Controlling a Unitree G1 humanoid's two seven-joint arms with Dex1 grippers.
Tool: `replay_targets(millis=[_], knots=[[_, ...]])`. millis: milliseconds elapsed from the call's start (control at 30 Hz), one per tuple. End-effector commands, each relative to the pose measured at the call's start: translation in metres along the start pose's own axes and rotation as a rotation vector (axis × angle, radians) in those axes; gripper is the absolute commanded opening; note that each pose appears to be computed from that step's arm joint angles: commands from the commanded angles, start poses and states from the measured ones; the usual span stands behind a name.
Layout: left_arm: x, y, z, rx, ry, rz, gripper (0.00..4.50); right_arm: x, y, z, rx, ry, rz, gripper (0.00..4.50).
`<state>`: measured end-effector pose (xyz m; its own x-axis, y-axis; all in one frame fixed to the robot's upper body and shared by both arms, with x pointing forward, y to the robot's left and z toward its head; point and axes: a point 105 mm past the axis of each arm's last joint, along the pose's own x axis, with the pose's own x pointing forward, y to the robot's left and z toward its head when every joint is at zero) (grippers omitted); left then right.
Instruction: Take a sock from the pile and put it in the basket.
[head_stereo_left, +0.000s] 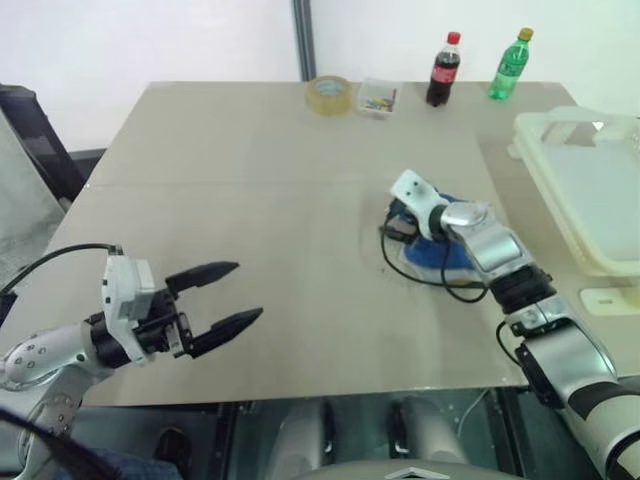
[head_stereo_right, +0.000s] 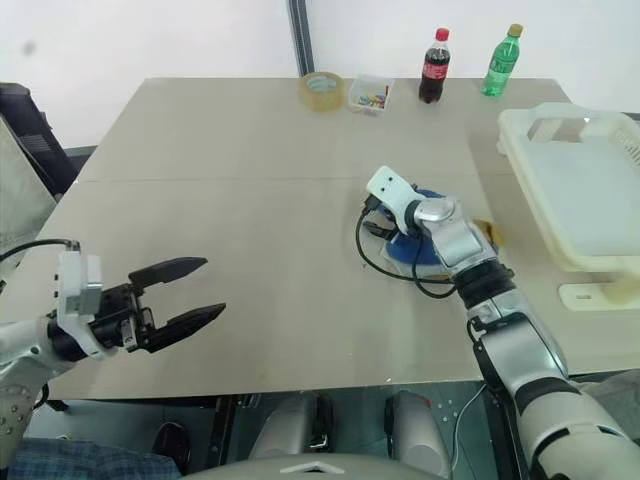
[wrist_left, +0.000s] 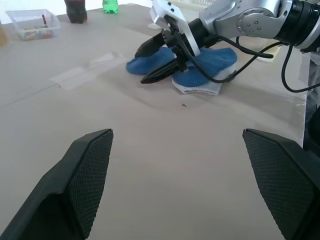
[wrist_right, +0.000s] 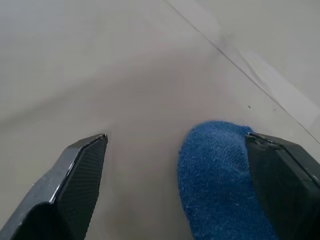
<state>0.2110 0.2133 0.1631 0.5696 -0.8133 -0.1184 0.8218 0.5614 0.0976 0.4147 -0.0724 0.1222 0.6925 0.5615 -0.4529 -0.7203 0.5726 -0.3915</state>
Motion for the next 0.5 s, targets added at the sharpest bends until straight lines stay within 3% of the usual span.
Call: replay_targets(millis=[33,167,233,267,500], knots=[[0.001,-0.001,0.008,0.039,-0.024,-0.004,4.5,0.004,0.001,0.0,0.047,0.056,0.034,3.13],[0.002,-0.002,0.008,0.039,-0.027,-0.001,4.5,0.005,0.002,-0.005,0.081,0.103,0.051,1.43],[0.003,-0.002,0.007,0.038,-0.028,0.0,4.5,0.004,0.002,-0.008,0.097,0.138,0.055,0.35],[0.003,-0.002,0.006,0.039,-0.026,0.0,4.5,0.004,0.001,-0.008,0.1,0.144,0.052,0.08],[0.001,-0.002,0.004,0.04,-0.015,0.004,4.5,-0.001,-0.016,0.013,0.051,0.094,-0.017,0.08]])
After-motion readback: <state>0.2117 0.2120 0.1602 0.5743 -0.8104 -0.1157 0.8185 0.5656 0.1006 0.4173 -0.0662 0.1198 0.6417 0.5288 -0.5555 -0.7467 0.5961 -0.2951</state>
